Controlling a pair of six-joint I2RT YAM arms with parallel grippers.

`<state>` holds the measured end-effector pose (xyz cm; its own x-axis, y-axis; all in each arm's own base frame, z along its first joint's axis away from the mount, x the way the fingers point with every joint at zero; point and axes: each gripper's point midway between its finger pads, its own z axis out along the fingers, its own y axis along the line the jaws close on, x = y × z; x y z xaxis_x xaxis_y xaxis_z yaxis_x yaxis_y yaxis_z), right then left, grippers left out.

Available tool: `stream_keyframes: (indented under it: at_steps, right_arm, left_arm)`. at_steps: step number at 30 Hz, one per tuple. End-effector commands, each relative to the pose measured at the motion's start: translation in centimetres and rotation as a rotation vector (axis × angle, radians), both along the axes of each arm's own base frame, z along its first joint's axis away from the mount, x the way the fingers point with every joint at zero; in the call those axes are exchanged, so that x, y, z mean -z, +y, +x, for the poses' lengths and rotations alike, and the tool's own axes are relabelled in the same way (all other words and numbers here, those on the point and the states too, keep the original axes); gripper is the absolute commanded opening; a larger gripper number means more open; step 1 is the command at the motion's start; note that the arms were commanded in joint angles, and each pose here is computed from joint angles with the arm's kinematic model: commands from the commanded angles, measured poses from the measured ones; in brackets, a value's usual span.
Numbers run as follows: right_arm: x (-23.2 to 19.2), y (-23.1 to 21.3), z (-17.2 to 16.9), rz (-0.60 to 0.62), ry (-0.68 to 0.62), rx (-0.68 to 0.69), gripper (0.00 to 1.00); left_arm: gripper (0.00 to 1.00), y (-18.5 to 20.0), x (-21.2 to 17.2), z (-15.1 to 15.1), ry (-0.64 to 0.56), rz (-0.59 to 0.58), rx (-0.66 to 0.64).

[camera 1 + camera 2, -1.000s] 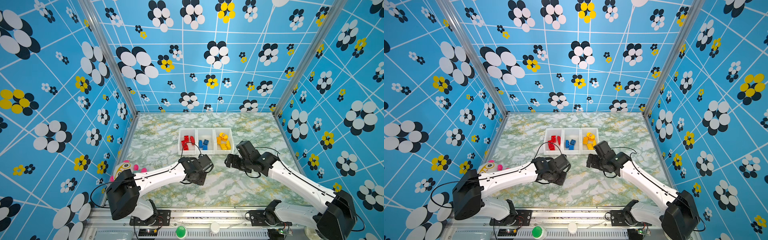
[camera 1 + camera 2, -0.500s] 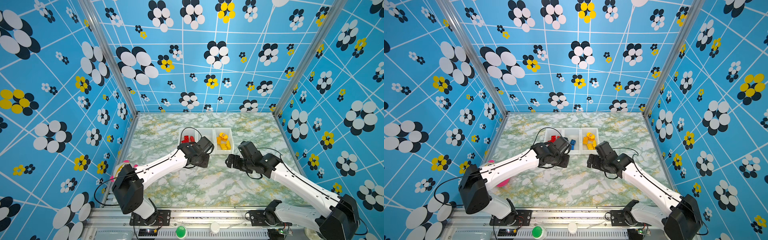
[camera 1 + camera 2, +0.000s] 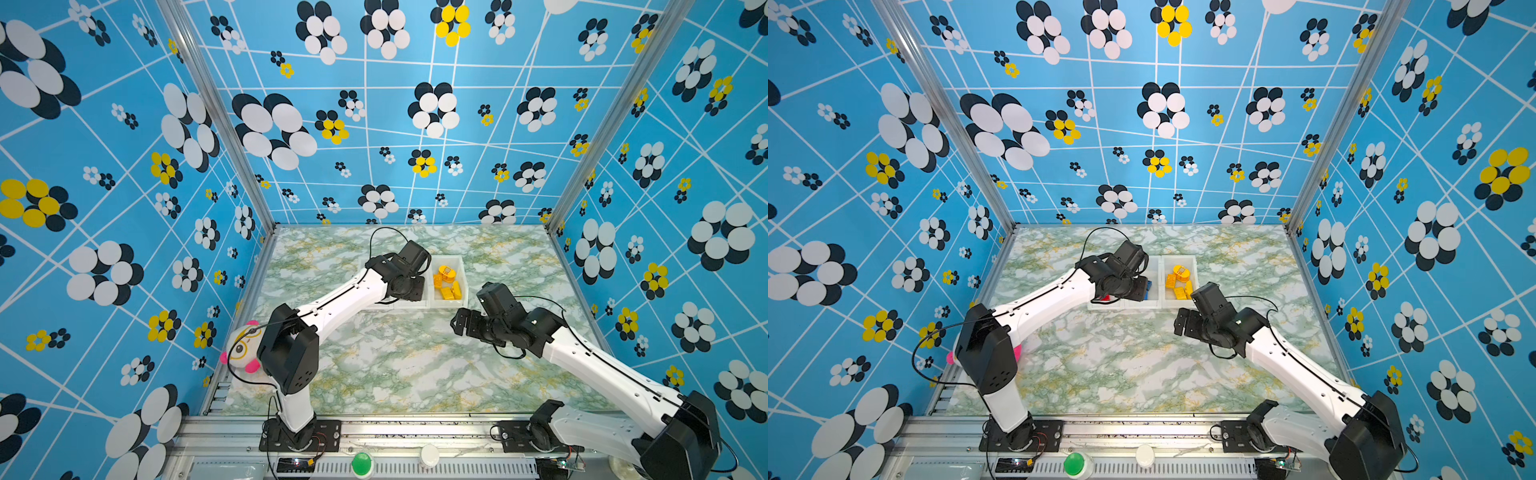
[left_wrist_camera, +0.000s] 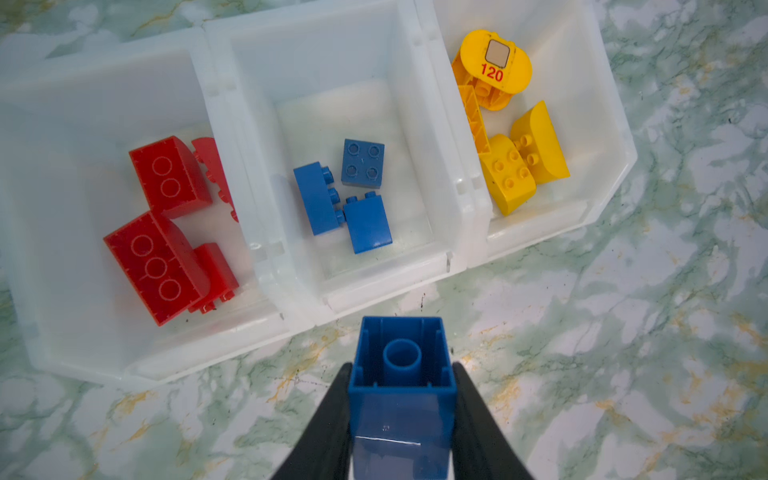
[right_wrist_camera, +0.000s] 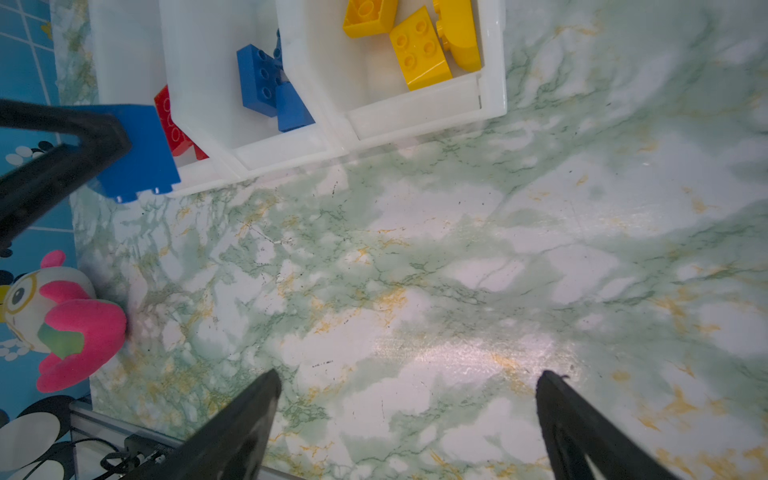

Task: Sort the legos into containers by color
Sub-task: 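Open the left gripper to drop the blue brick into the middle bin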

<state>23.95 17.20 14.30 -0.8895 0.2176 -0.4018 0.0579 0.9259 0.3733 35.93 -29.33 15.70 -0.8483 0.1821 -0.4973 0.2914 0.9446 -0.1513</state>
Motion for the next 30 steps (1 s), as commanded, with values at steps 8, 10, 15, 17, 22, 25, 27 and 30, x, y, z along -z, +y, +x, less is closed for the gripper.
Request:
stream_keyframes:
  at_steps: [8,10,15,17,22,25,27,30]
  right_arm:
    - [0.0,-0.6,-0.1,0.001,-0.003,0.014,0.99]
    - [0.0,-0.7,-0.1,0.003,-0.002,0.015,0.99]
    - [0.0,-0.8,-0.1,0.007,0.0,0.018,0.99]
    - [0.0,-0.8,-0.1,0.009,-0.001,0.019,0.99]
    - [0.0,-0.7,0.1,0.018,0.0,0.02,0.99]
    - [0.1,-0.7,0.2,0.017,0.002,0.022,0.99]
    - [0.1,-0.7,0.2,0.018,0.004,0.022,0.99]
    - [0.2,-0.6,0.3,0.019,0.008,0.021,0.99]
  left_arm:
    - [0.26,-0.8,0.5,6.7,-0.093,0.033,-0.027]
    - [0.26,-0.9,0.7,7.9,-0.114,0.039,-0.03]
    - [0.26,-1.1,1.7,10.3,-0.144,0.057,-0.043]
    - [0.26,-1.1,2.3,11.2,-0.149,0.062,-0.05]
    - [0.26,-0.9,3.8,12.8,-0.159,0.079,-0.07]
    - [0.26,-0.7,4.5,13.2,-0.161,0.092,-0.08]
    - [0.27,-0.4,5.0,13.4,-0.162,0.103,-0.088]
    - [0.37,-0.3,5.3,13.4,-0.166,0.109,-0.097]
